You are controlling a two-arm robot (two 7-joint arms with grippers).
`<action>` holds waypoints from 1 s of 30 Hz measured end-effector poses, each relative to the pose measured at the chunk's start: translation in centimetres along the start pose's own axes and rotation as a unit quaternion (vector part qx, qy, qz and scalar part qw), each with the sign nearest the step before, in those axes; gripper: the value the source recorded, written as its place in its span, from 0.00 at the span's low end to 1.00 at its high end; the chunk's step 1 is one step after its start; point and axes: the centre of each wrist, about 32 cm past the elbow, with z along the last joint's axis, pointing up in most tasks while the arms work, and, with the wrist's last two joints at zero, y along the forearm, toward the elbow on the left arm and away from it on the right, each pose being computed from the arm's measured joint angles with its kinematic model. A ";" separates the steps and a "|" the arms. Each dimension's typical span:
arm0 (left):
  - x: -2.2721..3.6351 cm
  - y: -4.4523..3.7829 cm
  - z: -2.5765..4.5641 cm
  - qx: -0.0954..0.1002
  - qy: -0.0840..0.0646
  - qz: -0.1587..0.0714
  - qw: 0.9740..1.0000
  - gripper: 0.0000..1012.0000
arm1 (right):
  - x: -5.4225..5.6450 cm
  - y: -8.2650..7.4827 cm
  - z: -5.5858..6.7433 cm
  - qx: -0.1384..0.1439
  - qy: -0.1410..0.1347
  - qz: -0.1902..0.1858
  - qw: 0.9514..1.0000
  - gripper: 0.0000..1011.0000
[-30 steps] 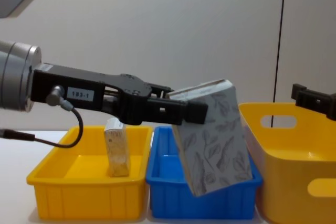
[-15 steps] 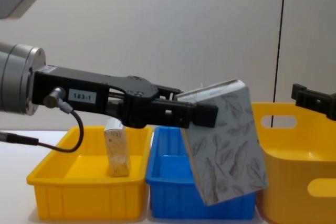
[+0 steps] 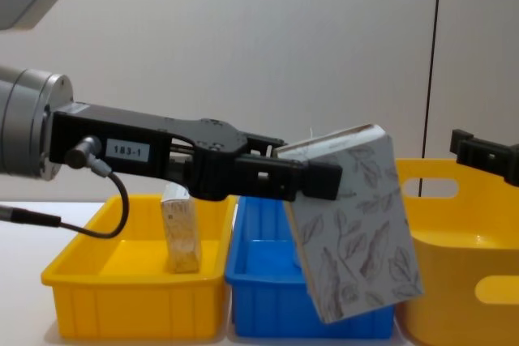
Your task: Bimanual collaborative sorting of washing and personal care products
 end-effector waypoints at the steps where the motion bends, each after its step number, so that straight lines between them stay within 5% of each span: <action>1: 0.00 0.00 -0.01 0.000 0.000 -0.001 1.000 0.39 | 0.0 0.0 0.0 0.000 0.000 0.000 1.000 0.99; 15: 0.01 -0.03 -0.01 -0.001 0.000 -0.003 1.000 0.39 | 0.2 -0.1 0.1 0.000 0.001 0.017 1.000 0.99; 30: 0.01 -0.04 -0.02 -0.001 0.000 -0.005 1.000 0.39 | 2.2 -0.6 0.9 -0.002 -0.006 0.102 0.995 0.99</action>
